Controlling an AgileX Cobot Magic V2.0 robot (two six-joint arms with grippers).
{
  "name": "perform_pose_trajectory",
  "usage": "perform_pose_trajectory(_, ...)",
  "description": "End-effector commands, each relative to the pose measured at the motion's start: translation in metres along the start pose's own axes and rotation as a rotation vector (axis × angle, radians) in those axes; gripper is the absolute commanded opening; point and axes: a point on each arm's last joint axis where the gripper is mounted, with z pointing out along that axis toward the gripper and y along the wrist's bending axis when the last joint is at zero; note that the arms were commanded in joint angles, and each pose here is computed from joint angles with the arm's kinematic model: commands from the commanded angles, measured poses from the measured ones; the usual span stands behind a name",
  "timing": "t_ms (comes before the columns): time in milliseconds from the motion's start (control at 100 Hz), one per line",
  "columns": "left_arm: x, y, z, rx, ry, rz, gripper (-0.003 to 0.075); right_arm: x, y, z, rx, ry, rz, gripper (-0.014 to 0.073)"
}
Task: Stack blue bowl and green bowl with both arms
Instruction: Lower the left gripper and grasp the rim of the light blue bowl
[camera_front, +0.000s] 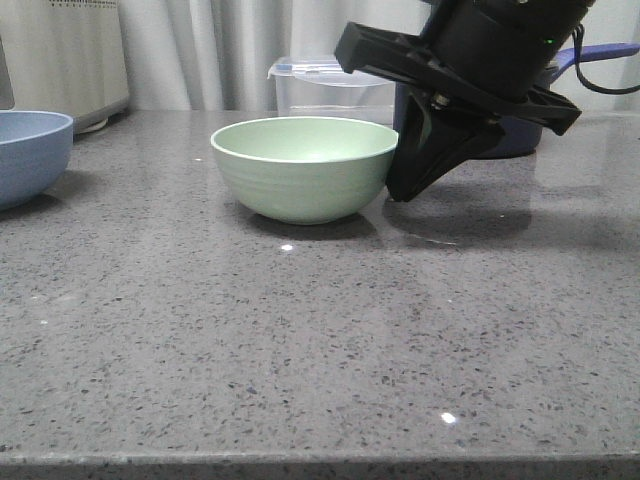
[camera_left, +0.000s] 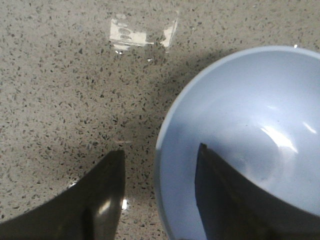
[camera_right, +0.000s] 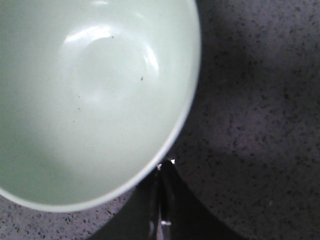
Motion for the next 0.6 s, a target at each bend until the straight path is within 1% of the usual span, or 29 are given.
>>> perform_pose_trajectory(0,-0.01,-0.0009,-0.0123,0.008,-0.074,-0.013,0.0314,-0.0109,0.0072,-0.0186,-0.028,-0.099,-0.007,0.0011)
perform_pose_trajectory(100,-0.0094,-0.0005,-0.0057,0.007,-0.048,-0.014,0.0314,-0.0109,0.0072,-0.0186,-0.028,-0.099,-0.007,0.0011)
perform_pose_trajectory(220,-0.0096,-0.0004,-0.005,0.007,-0.048,-0.014,0.0313,-0.0109,0.0072,-0.0186,-0.028,-0.099,-0.007,0.0011)
perform_pose_trajectory(290,-0.0096,-0.0004,-0.005,0.007,-0.048,-0.014,0.0296,-0.0109,0.0072,-0.0186,-0.028,-0.099,-0.007,0.0011)
perform_pose_trajectory(360,-0.0096,-0.0004,-0.005,0.007,-0.048,-0.014,0.023,-0.0109,0.0072,-0.0186,-0.028,-0.099,-0.007,0.0011)
perform_pose_trajectory(480,-0.0096,-0.0004,-0.005,0.007,-0.048,-0.014,0.005,-0.0109,0.0072,-0.0186,-0.028,-0.099,-0.007,0.0011)
perform_pose_trajectory(500,-0.0096,-0.0004,-0.005,0.007,-0.048,-0.014,0.003,-0.0109,0.0072,-0.0186,-0.028,-0.099,-0.007,0.0011)
perform_pose_trajectory(510,-0.0096,-0.0004,-0.005,0.007,-0.048,-0.014,0.0001,-0.0109,0.0072,-0.0186,-0.028,-0.099,-0.007,0.0011)
perform_pose_trajectory(540,-0.0096,-0.0004,-0.005,0.007,-0.048,-0.014,-0.0022,-0.0109,0.0072,-0.0186,-0.028,-0.099,-0.007,0.0011)
perform_pose_trajectory(590,-0.0098,-0.0004,-0.0051,0.007,-0.049,-0.014,-0.002,-0.0109,0.0072,-0.0186,-0.028,-0.099,-0.007,0.0011)
